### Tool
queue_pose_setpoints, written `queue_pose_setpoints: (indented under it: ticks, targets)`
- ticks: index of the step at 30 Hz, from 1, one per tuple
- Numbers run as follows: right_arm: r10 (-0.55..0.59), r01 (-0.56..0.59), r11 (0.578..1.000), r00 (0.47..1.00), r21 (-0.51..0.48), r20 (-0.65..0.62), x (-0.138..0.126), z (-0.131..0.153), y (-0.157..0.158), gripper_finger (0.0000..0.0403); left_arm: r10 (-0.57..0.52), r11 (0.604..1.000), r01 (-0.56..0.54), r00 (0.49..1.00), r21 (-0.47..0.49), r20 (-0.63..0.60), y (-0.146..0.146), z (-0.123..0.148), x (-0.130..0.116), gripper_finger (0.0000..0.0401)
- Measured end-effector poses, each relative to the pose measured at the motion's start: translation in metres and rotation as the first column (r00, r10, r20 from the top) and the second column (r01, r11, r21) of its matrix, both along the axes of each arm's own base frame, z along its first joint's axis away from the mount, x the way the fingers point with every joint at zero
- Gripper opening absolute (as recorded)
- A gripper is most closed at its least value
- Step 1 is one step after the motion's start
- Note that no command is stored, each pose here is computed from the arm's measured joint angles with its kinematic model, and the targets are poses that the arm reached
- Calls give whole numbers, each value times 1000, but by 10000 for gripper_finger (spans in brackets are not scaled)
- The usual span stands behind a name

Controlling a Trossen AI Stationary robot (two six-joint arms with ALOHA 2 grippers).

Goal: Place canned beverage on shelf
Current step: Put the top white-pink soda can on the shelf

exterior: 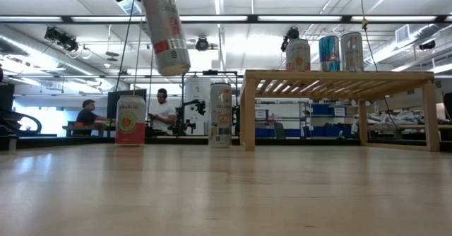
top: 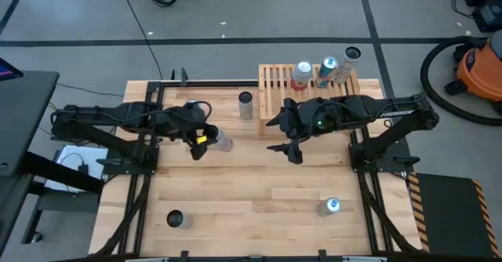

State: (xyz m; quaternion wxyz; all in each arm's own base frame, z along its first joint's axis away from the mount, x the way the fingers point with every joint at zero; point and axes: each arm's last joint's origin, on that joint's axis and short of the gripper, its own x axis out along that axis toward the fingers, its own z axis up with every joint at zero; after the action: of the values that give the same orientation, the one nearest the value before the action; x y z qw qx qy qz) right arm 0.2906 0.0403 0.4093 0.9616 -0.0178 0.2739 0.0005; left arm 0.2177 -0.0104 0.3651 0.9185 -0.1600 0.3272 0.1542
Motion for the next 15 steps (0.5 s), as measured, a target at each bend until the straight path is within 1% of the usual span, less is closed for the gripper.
queue_pose_setpoints:
  ticks: [3,4,8,15]
  targets:
    - [1,0,1000,1000,-17,20,10,-3,-2,348,-17,1000,17,999,18,35,2,3,3,259]
    - [0,1,1000,999,-21,41,14,-3,-3,348,-28,1000,27,999,16,47,3,4,4,260]
    - [-5,7,999,999,-38,54,32,-12,-7,348,-65,998,64,995,17,77,6,7,6,260]
    - [-29,30,997,999,-69,19,62,-37,-17,348,-84,994,79,993,69,79,12,8,7,260]
